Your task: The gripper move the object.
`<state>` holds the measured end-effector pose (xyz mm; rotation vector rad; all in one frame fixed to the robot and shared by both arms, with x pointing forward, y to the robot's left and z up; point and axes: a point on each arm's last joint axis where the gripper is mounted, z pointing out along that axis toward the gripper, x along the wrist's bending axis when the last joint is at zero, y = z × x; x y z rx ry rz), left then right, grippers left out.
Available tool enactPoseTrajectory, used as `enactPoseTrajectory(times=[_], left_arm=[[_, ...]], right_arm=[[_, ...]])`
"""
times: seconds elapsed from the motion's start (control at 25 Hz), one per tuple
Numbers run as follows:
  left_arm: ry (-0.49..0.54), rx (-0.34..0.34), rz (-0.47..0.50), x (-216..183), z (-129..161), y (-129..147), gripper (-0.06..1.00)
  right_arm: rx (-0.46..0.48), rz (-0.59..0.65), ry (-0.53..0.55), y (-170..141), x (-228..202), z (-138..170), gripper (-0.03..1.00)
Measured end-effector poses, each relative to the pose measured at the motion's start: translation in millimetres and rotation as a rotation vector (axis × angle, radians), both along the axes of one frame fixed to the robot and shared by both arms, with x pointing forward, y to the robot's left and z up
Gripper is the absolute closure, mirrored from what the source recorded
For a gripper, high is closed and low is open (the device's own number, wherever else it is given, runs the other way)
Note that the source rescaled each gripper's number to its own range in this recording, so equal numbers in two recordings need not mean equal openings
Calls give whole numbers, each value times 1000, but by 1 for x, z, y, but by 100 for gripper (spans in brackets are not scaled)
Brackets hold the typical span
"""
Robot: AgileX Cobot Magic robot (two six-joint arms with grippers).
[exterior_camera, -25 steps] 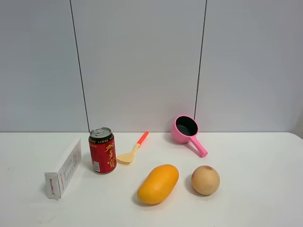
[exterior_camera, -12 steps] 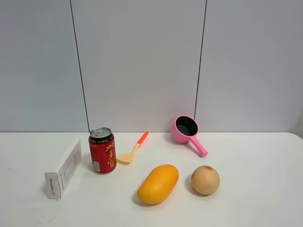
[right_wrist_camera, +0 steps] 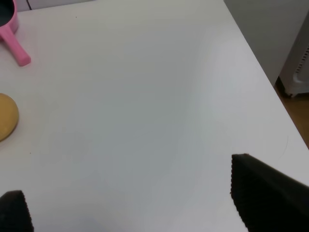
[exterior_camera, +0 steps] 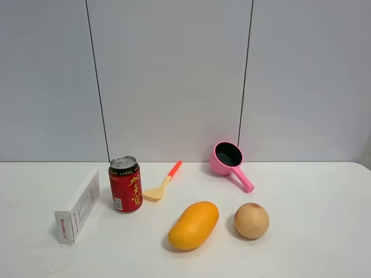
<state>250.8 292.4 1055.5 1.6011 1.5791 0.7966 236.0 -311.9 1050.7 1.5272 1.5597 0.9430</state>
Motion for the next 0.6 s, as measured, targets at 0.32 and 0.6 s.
enactPoseTrajectory(times=[0.32, 0.6], left_arm=[[0, 0, 0, 0, 0, 0, -6], [0, 0, 0, 0, 0, 0, -6]], right_arm=[[0, 0, 0, 0, 0, 0, 19], [0, 0, 0, 0, 0, 0, 19]])
